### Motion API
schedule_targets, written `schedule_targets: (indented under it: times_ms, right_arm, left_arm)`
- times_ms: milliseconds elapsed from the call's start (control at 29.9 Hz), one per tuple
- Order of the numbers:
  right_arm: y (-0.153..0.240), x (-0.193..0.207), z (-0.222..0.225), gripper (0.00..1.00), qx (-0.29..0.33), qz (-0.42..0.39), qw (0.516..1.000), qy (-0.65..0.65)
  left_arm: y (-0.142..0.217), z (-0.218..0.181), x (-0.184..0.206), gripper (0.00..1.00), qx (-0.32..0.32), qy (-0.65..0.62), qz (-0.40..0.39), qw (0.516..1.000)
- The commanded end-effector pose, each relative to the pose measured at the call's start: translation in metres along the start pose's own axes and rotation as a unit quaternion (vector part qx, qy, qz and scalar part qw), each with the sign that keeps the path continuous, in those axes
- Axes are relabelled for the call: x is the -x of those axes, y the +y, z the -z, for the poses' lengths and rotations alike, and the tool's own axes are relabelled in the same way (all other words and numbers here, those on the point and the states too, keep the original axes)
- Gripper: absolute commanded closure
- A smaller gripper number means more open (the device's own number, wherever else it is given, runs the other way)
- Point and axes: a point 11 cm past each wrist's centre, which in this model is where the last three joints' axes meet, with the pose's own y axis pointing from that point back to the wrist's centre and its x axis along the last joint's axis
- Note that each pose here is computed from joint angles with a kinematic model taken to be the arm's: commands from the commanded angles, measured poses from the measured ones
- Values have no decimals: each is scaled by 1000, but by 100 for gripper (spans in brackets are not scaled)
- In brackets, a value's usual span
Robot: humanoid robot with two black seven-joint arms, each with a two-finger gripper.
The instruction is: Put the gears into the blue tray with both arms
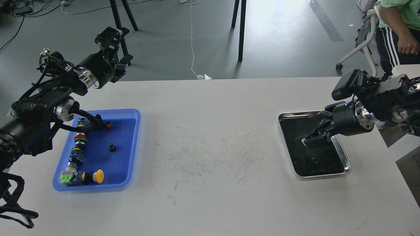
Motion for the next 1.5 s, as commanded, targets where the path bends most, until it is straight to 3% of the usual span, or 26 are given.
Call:
schedule_targets:
  times_ms: [0, 134, 368, 668, 1170, 1470]
  right_arm:
    - [-7, 23, -6, 4, 9, 26, 999, 16]
    - [-14, 51, -19, 4, 26, 38, 999, 1]
    - [-21, 63, -17, 5, 21, 47, 999, -6]
    - [-34, 67, -16, 12, 16, 52, 998, -1]
    - [-52, 73, -10, 15, 7, 63, 998, 5]
    - [-58, 73, -12, 26, 9, 66, 998, 7]
  left_arm:
    - [-1, 2, 2, 1, -1, 1, 0, 1000]
    - [-1, 2, 1, 1, -1, 1, -1, 1000]
    - [0, 1, 0, 1, -1, 1, -1, 1000]
    - [0, 1, -1, 1, -1, 0, -3, 1000]
    - [3, 4, -3, 1, -5, 1, -4, 1000]
    - [4, 6, -3, 1, -5, 3, -5, 1000]
